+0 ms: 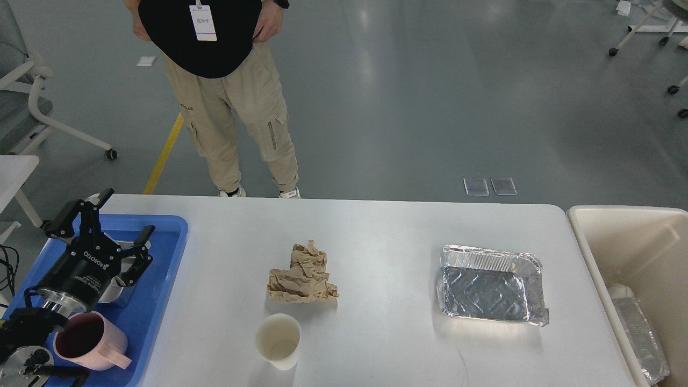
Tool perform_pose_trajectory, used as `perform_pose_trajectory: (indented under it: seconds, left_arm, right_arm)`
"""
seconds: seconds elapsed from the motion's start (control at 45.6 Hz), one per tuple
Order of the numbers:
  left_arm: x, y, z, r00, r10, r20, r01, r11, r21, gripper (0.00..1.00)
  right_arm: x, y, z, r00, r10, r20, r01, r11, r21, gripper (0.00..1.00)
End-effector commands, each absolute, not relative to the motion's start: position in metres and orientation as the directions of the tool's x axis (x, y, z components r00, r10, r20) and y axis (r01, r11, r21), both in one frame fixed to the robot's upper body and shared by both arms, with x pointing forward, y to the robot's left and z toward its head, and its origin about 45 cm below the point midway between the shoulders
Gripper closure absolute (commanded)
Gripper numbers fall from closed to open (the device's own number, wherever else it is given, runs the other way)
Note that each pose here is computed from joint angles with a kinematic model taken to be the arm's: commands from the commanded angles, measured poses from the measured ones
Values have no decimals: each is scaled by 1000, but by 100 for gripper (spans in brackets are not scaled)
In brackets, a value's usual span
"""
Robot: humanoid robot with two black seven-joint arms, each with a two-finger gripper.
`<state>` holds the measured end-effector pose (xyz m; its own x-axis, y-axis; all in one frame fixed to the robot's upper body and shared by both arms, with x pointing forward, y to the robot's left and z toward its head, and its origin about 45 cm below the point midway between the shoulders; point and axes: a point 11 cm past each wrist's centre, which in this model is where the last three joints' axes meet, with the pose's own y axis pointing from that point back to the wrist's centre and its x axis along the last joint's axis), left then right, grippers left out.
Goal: Tidy desktop
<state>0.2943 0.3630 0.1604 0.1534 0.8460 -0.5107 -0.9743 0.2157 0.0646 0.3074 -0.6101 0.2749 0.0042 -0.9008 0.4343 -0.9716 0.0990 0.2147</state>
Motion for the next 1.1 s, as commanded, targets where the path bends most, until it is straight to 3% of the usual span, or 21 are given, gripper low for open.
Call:
perform_pose_trajectory:
  seconds: [0.0, 0.132, 0.351, 0.482, 0.767, 1.074]
  left_arm:
    - [295, 362, 161, 157, 845, -511, -974, 218, 62, 3]
    - [296, 362, 161, 159, 846, -510, -973, 220, 63, 3]
    - [297, 360, 162, 169, 852, -495, -971, 230, 65, 3]
    - [300, 357, 163, 176, 850, -497, -969, 237, 63, 3]
    - [302, 353, 164, 189, 853, -487, -967, 248, 59, 3]
    - [302, 357, 159, 177, 856, -485, -968, 241, 72, 3]
  right_arm:
    - [285, -633, 278, -106, -915, 390, -961, 195, 195, 0]
    - [266, -651, 286, -197, -915, 353, -945, 274, 181, 0]
    - [212, -671, 233, -255, -892, 373, -790, 415, 452, 0]
    - [183, -690, 236, -266, -858, 439, -730, 476, 490, 0]
    - [179, -728, 275, -315, -763, 564, -726, 576, 375, 0]
    - [218, -739, 289, -346, -666, 661, -749, 620, 232, 0]
